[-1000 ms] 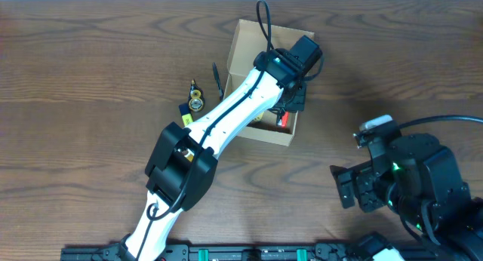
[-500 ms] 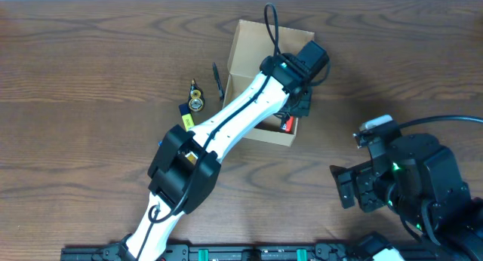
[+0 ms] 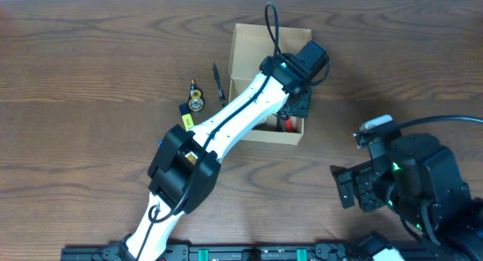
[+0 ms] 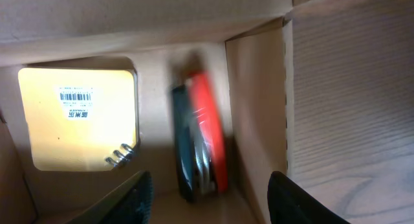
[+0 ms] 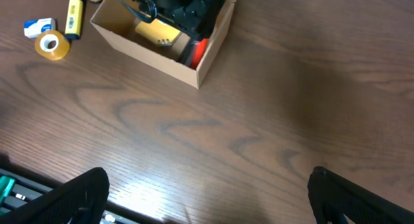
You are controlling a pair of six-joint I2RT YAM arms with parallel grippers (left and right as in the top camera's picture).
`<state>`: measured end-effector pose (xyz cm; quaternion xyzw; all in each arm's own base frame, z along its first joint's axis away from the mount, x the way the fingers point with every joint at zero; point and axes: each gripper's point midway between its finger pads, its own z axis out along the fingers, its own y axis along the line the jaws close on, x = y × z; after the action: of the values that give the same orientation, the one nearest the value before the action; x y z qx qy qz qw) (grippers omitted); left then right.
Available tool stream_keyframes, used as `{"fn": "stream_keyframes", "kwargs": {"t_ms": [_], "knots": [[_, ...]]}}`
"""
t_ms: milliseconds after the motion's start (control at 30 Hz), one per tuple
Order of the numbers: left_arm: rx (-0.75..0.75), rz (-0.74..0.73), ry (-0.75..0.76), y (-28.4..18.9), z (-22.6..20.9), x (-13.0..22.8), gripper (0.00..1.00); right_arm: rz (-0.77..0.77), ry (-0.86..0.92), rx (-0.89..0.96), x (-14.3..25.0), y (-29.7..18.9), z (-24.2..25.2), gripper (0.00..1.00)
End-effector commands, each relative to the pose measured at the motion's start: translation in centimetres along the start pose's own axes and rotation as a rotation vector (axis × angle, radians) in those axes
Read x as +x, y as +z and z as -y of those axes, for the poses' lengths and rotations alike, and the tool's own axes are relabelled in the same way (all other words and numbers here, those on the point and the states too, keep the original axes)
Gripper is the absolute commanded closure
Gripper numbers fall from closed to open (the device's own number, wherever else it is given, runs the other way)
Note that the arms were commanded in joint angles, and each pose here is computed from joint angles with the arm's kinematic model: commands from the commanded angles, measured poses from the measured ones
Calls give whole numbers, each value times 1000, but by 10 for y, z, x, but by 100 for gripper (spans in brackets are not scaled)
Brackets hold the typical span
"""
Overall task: Pack container
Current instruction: 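Lower the stapler into the box's right side and release it, then raise the left gripper out of the box and retract left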
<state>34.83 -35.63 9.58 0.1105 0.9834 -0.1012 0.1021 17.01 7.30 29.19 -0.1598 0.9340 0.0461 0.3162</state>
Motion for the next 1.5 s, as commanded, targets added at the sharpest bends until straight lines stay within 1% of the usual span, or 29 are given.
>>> {"fn": "stream_keyframes", "kwargs": {"t_ms": [0, 167, 200, 267, 300, 333, 367, 400, 533, 600, 733, 867, 967, 1133, 1300, 1467], "knots": [[-16, 4, 3, 0, -4, -1, 42, 0, 0, 9, 0, 0, 2, 1], [-16, 5, 1, 0, -4, -1, 47, 0, 0, 9, 0, 0, 2, 1], [-16, 6, -6, 0, -5, -2, 49, 0, 0, 9, 0, 0, 2, 1], [-14, 12, -35, -2, -8, -5, 57, 0, 0, 9, 0, 0, 2, 1], [-10, 23, -55, -6, -10, -10, 64, 0, 0, 9, 0, 0, 2, 1], [-7, 32, -76, -9, -12, -14, 75, 0, 0, 9, 0, 0, 2, 1], [-1, 45, -92, -14, -14, -19, 89, 0, 0, 9, 0, 0, 2, 1], [5, 59, -105, -20, -17, -23, 94, 0, 0, 9, 0, 0, 2, 1], [19, 133, -147, -50, -30, -42, 94, 0, 0, 9, 0, 0, 2, 1], [-8, 194, -169, -71, -44, -53, 94, 0, 0, 9, 0, 0, 2, 1], [-131, 333, -236, -116, -81, -66, 94, 0, 0, 9, 0, 0, 2, 1], [-263, 405, -340, -154, -121, -61, 94, 0, 0, 9, 0, 0, 2, 1], [-324, 400, -421, -169, -144, -48, 94, 0, 0, 9, 0, 0, 2, 1], [-425, 348, -549, -176, -173, -23, 94, 0, 0, 9, 0, 0, 2, 1], [-490, 318, -579, -179, -190, -12, 94, 0, 0, 9, 0, 0, 2, 1], [-587, 310, -611, -186, -222, -7, 94, 0, 0, 9, 0, 0, 2, 1]]}}
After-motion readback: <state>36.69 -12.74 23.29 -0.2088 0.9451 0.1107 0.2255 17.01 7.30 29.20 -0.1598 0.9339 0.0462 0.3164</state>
